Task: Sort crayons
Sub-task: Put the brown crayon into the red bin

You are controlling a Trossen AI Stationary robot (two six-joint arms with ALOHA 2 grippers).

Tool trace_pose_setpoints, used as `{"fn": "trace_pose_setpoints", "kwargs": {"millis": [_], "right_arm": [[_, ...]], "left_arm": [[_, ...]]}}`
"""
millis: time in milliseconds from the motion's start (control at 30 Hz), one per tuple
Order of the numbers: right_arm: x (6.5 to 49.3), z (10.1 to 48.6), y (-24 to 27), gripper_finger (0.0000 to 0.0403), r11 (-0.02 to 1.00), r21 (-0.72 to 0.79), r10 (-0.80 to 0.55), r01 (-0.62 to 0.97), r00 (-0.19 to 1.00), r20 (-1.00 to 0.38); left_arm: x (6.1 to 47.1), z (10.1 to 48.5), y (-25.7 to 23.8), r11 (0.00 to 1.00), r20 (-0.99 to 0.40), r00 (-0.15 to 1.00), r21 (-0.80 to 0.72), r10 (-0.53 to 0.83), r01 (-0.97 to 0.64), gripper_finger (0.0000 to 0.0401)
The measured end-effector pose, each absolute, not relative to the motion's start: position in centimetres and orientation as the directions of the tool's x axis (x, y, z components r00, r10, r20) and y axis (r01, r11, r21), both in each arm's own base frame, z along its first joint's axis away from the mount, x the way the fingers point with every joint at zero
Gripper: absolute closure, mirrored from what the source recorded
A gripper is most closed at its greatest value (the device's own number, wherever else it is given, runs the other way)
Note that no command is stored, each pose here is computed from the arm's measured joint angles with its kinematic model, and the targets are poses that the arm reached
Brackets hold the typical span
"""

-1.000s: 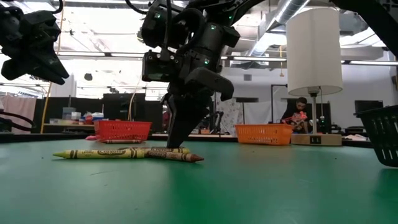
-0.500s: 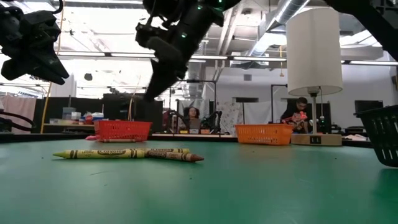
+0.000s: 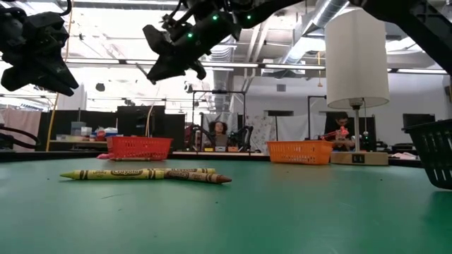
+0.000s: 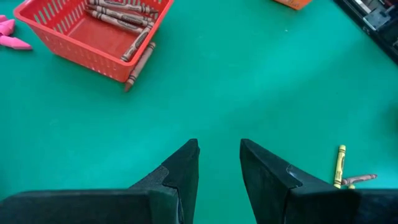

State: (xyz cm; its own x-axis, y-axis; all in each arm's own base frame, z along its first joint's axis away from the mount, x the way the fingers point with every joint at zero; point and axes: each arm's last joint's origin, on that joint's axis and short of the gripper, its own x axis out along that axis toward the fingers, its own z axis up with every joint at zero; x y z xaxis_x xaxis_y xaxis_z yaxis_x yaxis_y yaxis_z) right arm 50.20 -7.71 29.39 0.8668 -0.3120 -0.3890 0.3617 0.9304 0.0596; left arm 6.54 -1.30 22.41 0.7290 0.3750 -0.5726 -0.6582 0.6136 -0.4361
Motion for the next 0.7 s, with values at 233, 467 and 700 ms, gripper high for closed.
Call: {"fn": "trace_pose_setpoints", "kwargs": {"millis": [233, 467, 700], "right_arm": [[50.0, 30.4, -10.8, 0.04, 0.88, 0.11, -0.42, 0.463, 0.864, -0.279], [50.0, 29.5, -14.7, 0.04, 0.801, 0.244, -0.502, 0.546, 0.836, -0.221], [51.1, 25.7, -16.2, 0.04, 0.763, 0.305, -0.504, 0.57, 0.82, -0.271]], "left_arm": [[6.5, 22.4, -1.3, 0.613, -0.571, 0.729, -0.436, 0.377, -0.659, 0.0295], [6.5, 22.4, -1.3, 0.614, -0.57, 0.728, -0.434, 0.38, -0.66, 0.0295], [6.5, 22.4, -1.3, 0.615, -0.574, 0.726, -0.43, 0.379, -0.661, 0.0295]]}}
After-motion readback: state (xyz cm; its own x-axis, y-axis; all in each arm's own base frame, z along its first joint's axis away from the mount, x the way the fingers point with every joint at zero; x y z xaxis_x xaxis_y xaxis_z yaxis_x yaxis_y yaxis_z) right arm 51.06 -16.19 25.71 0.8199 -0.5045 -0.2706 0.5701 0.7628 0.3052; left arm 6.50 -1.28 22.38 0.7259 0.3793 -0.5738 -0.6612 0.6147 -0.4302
